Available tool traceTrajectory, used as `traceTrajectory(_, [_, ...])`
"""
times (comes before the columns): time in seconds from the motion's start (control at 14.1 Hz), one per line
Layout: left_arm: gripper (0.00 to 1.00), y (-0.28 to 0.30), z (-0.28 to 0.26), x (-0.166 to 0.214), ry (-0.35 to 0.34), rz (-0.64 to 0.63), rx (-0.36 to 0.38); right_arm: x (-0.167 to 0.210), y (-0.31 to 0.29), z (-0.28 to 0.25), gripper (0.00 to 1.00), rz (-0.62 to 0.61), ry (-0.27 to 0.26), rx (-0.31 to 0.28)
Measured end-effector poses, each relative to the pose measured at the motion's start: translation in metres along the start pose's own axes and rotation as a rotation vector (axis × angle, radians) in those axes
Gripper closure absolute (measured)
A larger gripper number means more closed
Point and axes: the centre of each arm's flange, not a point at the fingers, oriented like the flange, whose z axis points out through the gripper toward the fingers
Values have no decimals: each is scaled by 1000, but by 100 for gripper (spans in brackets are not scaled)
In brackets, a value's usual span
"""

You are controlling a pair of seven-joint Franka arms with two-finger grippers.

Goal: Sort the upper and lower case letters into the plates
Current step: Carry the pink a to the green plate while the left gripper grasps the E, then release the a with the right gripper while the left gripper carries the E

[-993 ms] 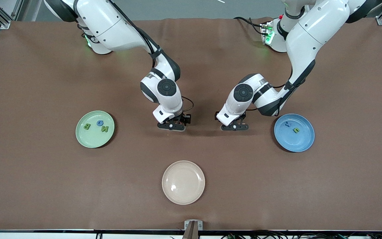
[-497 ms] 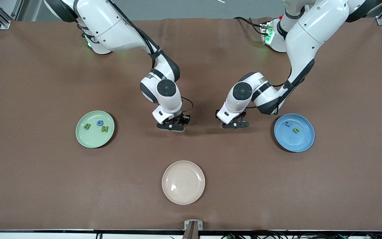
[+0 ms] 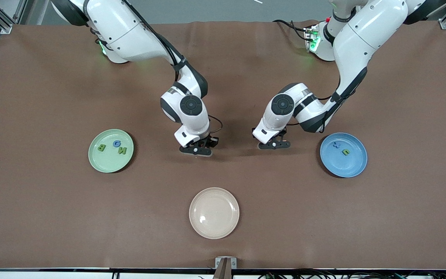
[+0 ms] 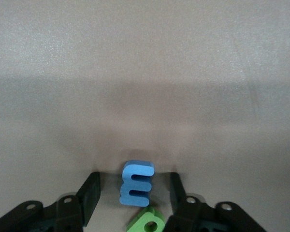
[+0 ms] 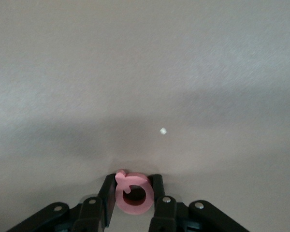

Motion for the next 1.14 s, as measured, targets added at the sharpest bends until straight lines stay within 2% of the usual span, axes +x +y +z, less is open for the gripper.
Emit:
traceTrajectory(0.14, [38, 1, -1, 1, 6, -2, -10, 16, 18, 0, 65, 1, -7, -15])
traceTrajectory(0.43, [42, 1, -2, 2, 15, -3, -21, 54, 67, -29, 65, -13, -53, -94])
traceTrajectory(0.5, [48, 2, -3, 3, 19, -4, -28, 66, 83, -44, 65, -28, -61, -103])
traceTrajectory(0.64, [55, 2, -4, 4, 35, 13, -26, 89, 125, -71, 65, -73, -76, -86])
traceTrajectory(0.78, [72, 2, -5, 4, 63, 48, -12, 109, 180, -91, 65, -136, -99, -54])
traceTrajectory(1.14, [73, 3, -5, 3, 78, 73, -4, 129, 316, -86, 65, -248, -160, -38])
